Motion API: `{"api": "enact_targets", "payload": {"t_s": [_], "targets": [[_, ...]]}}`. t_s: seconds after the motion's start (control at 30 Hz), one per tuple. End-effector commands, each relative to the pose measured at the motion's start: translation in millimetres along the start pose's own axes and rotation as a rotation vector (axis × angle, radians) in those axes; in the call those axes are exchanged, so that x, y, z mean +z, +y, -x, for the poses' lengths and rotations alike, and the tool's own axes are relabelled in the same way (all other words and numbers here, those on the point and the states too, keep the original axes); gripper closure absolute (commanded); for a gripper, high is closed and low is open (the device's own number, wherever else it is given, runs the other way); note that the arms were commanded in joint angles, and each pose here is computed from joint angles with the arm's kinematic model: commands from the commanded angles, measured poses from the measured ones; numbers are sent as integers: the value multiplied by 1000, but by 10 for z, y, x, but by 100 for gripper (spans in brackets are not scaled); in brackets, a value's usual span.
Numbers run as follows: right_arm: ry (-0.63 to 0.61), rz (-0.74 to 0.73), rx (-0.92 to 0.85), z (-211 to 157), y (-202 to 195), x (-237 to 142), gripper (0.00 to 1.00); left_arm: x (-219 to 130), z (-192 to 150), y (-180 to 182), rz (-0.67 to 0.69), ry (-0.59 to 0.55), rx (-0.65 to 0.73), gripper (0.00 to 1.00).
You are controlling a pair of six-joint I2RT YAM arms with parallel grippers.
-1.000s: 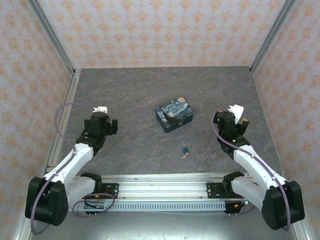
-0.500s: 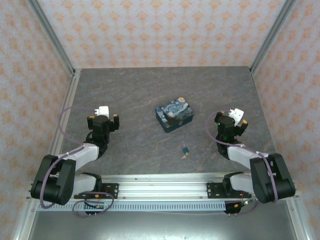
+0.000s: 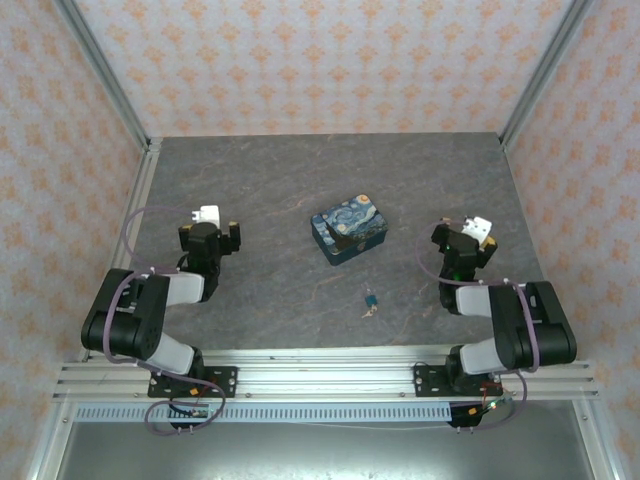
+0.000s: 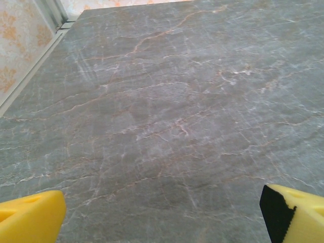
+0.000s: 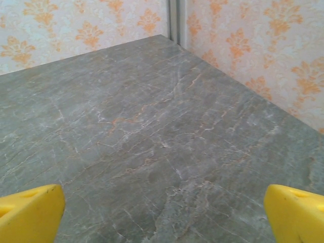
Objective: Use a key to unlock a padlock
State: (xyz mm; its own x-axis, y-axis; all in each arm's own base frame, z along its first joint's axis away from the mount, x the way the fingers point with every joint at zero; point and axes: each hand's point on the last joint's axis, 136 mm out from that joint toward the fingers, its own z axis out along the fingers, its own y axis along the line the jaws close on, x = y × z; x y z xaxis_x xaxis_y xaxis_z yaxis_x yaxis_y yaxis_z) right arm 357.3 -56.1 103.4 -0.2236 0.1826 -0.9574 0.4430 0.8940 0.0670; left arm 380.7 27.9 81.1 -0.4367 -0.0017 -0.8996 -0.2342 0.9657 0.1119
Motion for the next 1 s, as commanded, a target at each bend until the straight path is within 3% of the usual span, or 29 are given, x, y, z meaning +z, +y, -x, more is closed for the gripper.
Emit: {"api": "enact_targets", "payload": {"t_s": [0.0, 0.07, 0.97], "targets": [[-20, 39, 4, 3, 123, 146, 0, 33, 166, 20, -6, -46, -49, 0], [73, 38, -29, -45, 164, 188, 0, 34, 165, 16, -7, -46, -46, 0], [64, 26, -32, -31, 163, 220, 0, 35, 169, 8, -10, -46, -45, 0]]}}
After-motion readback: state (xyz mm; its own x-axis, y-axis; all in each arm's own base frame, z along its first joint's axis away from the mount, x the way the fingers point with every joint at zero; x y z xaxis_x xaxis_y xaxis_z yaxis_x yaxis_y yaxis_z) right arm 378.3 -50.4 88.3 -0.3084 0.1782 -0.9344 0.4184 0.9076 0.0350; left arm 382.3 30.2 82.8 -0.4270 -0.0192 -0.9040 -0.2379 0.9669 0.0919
